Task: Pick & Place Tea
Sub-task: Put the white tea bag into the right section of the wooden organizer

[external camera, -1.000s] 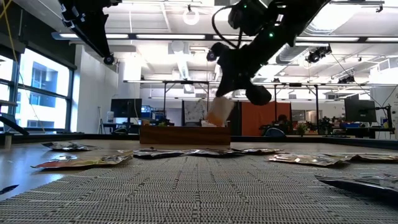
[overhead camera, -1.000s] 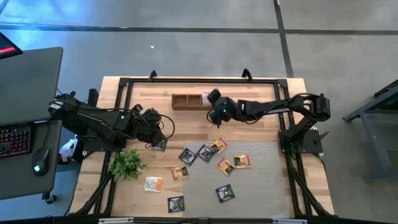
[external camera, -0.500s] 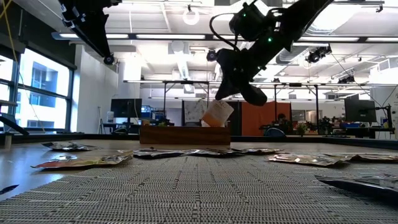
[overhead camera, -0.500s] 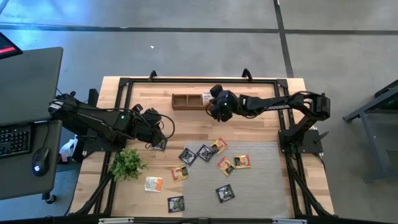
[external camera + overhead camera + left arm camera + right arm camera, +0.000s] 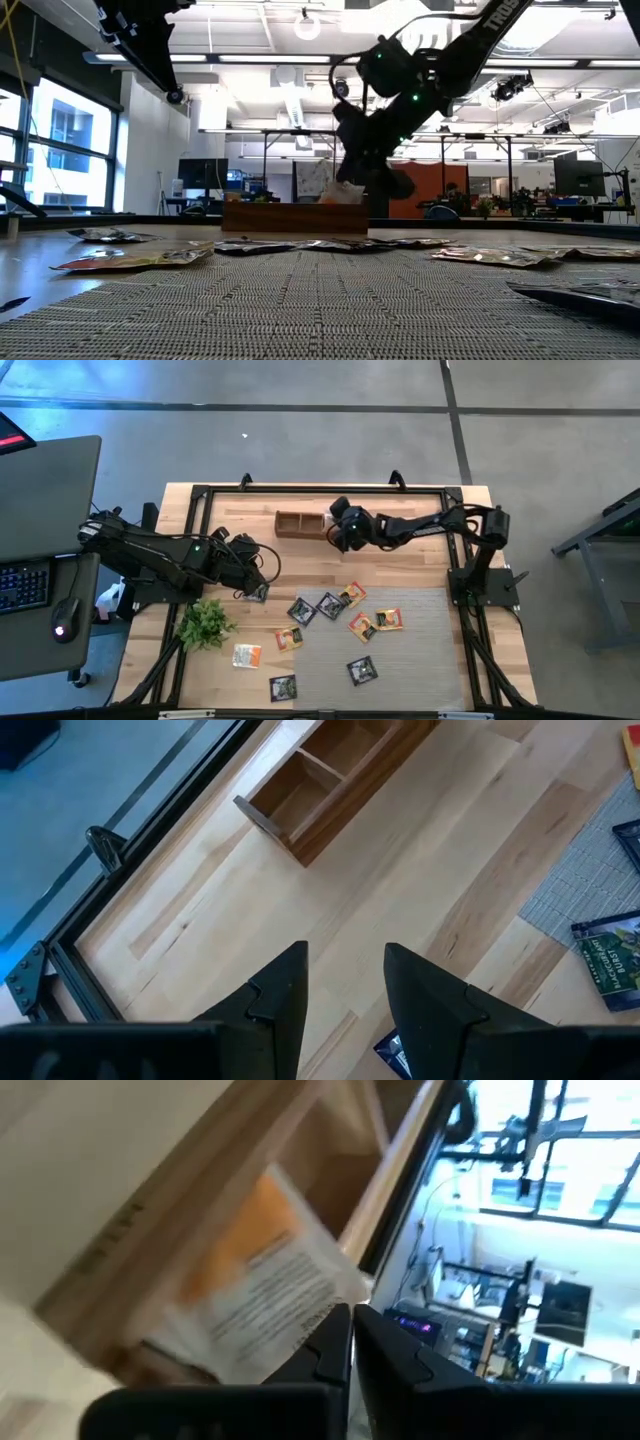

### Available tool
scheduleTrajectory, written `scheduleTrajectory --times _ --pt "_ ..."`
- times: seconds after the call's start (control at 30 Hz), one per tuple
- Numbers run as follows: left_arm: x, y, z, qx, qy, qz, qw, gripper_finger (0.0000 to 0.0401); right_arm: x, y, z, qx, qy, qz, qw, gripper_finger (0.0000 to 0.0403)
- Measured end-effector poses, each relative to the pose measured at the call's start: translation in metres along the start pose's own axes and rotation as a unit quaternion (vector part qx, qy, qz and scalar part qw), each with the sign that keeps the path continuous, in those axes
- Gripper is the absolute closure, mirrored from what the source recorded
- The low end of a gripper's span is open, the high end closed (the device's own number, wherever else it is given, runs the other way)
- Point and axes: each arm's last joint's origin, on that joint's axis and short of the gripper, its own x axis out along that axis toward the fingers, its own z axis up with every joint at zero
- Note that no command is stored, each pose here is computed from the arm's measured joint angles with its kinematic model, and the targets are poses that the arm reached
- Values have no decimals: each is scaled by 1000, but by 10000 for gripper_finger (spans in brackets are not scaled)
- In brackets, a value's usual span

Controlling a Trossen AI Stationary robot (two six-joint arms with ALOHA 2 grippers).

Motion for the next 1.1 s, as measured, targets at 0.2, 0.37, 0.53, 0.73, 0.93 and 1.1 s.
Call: scheduleTrajectory --times 0.2,0.37,0.53,0.73,0.93,1.1 --pt "0 0 0 0 -2 2 1000 270 0 -6 2 -7 -11 -28 1000 339" --pt "0 0 0 0 -3 3 1000 270 -2 -5 5 -10 8 -35 999 312" --pt "0 0 0 -4 -3 3 1000 270 -10 -8 23 32 -17 -74 997 309" --pt "0 0 0 -8 -4 3 1000 270 -6 12 30 107 -102 36 988 350" --pt "0 0 1 -10 -5 3 1000 270 3 10 20 142 -105 31 984 395" --pt "0 0 1 -11 -14 10 1000 270 17 13 2 171 -99 46 979 400"
